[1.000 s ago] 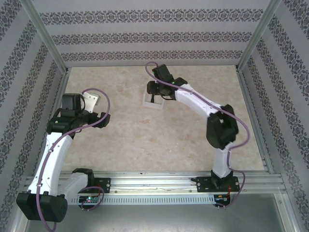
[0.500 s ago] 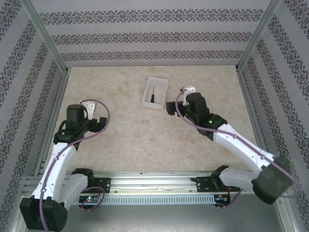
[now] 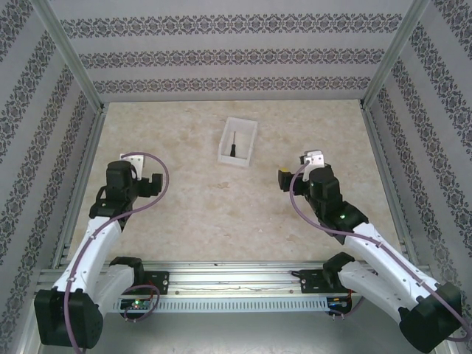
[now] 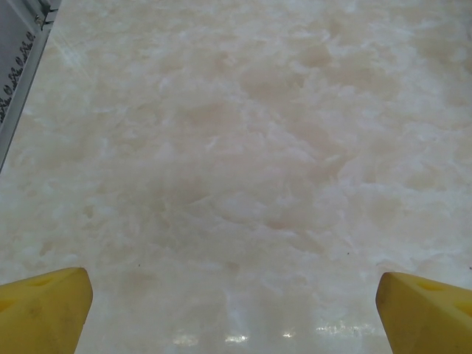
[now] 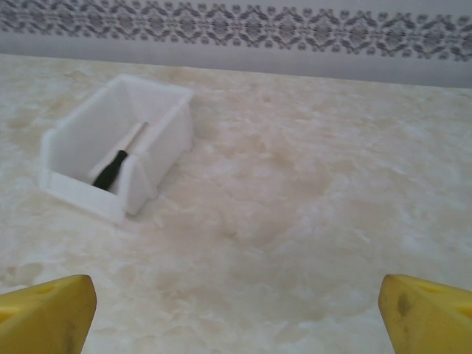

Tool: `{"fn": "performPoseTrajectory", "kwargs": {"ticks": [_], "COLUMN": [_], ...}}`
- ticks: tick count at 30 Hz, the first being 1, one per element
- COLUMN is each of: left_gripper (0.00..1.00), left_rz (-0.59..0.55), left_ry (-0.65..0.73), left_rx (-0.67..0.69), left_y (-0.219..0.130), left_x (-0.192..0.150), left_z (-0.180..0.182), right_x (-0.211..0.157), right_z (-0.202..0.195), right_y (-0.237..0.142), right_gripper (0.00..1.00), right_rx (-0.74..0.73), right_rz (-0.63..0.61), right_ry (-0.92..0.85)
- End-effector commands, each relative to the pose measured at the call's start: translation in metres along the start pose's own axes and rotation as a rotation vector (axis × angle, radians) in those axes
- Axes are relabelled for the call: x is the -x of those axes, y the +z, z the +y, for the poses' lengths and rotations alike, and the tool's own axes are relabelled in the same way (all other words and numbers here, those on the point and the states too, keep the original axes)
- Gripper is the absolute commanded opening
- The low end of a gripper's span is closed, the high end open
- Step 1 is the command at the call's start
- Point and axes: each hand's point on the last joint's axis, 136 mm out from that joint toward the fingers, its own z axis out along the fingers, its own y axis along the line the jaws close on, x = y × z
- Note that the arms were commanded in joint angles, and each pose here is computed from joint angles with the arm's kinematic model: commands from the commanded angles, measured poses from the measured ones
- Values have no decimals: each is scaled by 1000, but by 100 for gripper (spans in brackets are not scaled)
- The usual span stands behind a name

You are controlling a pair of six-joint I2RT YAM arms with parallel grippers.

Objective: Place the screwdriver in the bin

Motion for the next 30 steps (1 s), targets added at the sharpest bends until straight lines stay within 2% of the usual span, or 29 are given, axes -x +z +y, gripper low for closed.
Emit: {"fn": "performPoseTrajectory", "kwargs": {"ticks": [1, 8, 15, 20, 22, 24, 28, 30], "left_gripper": [99, 99, 99, 99, 99, 99, 99, 99], "left_rz": [-83, -103, -195, -257, -292, -322, -363, -386], "left_ry": [-11, -61, -73, -82, -99, -117, -139, -155], "left_rx": [-1, -49, -1, 23, 31, 42, 76, 78], "left_y": [7, 37, 69, 80, 81, 81, 84, 85], "left_x": [15, 14, 7, 2, 4, 6, 3, -1], "left_z": [-2, -12, -6, -1, 2, 5, 13, 15], "right_x": [-5, -12, -13, -13, -6, -18, -17, -20], "right_z": [-23, -49, -69, -87, -99, -110, -113, -113], "right_y": [-1, -7, 1, 7, 6, 10, 19, 27], "right_gripper": [98, 98, 98, 98, 98, 98, 98, 98], "right_rx": [-110, -172, -191, -245, -270, -288, -270, -263], "right_rz": [-27, -62, -102, -125, -164, -165, -242, -236], "right_ry": [-10, 16, 55, 23, 48, 102, 114, 90]}}
